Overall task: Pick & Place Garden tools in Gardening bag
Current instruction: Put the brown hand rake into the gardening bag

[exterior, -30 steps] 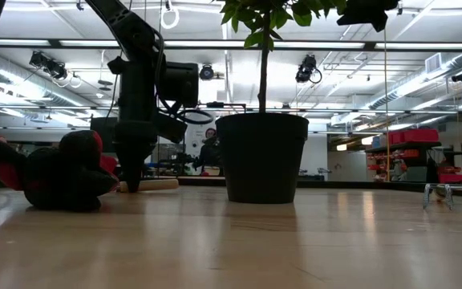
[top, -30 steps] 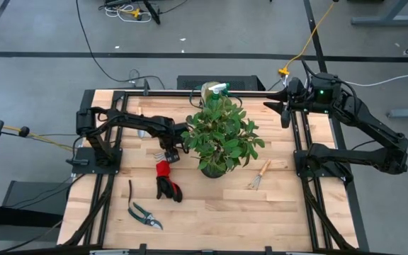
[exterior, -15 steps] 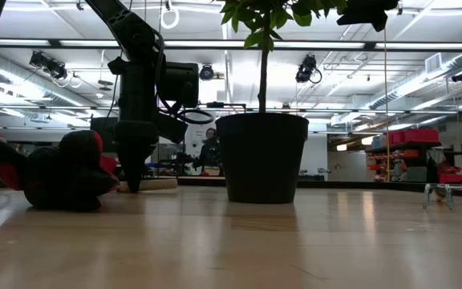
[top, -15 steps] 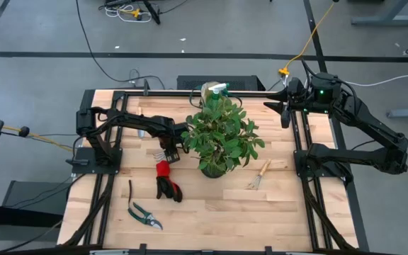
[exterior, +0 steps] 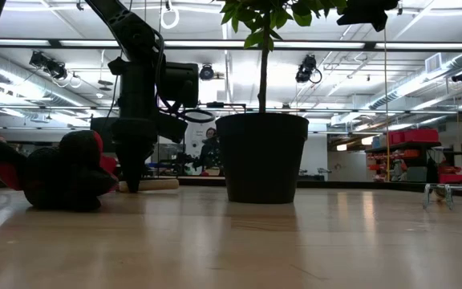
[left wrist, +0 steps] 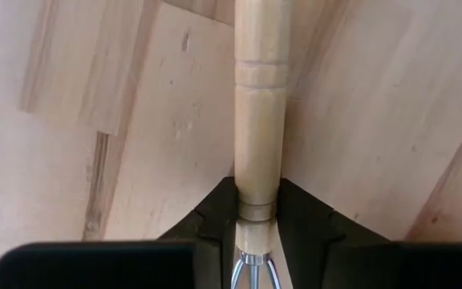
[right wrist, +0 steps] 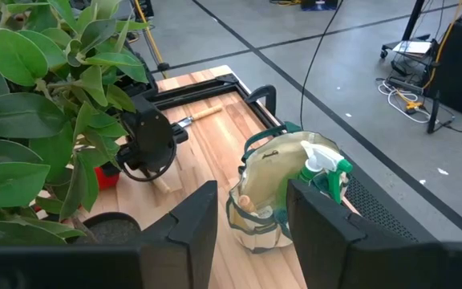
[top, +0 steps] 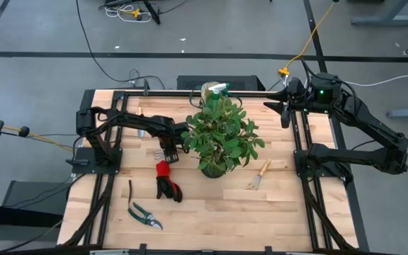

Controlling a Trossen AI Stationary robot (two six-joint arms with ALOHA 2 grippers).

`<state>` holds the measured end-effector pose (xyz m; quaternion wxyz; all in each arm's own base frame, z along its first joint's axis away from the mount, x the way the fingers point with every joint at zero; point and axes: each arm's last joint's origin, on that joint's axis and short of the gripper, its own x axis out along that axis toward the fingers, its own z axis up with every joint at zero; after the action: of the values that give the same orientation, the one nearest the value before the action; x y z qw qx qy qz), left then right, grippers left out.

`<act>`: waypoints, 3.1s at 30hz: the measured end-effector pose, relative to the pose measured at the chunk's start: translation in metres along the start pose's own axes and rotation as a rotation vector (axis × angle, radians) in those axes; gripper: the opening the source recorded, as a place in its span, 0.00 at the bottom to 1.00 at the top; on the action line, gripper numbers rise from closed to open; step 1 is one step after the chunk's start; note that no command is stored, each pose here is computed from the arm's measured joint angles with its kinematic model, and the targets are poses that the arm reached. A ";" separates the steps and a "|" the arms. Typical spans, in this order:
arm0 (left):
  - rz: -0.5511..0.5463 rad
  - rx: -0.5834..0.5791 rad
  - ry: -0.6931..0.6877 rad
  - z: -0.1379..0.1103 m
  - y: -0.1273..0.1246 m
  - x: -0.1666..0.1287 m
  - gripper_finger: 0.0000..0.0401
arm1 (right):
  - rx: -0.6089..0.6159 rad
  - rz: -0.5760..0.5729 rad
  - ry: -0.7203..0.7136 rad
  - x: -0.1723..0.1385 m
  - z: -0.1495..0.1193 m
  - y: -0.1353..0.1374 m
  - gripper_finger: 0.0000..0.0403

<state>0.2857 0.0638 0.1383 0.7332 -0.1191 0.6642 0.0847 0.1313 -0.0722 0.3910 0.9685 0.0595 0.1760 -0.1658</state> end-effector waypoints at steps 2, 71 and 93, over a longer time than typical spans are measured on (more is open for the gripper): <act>-0.003 0.001 -0.001 0.000 0.000 -0.001 0.19 | 0.000 0.000 0.000 0.000 0.000 0.000 0.37; -0.184 0.247 -1.134 0.081 0.117 -0.305 0.19 | 0.064 0.052 -0.429 0.065 0.051 -0.014 0.75; -0.257 0.366 -1.220 0.103 0.100 -0.301 0.19 | 0.105 0.208 -0.552 0.101 0.061 -0.028 0.79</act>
<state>0.3246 0.1997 0.4402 0.9915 -0.0015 0.1124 -0.0658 0.2303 -0.1391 0.4096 0.9871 0.0798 -0.1098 -0.0846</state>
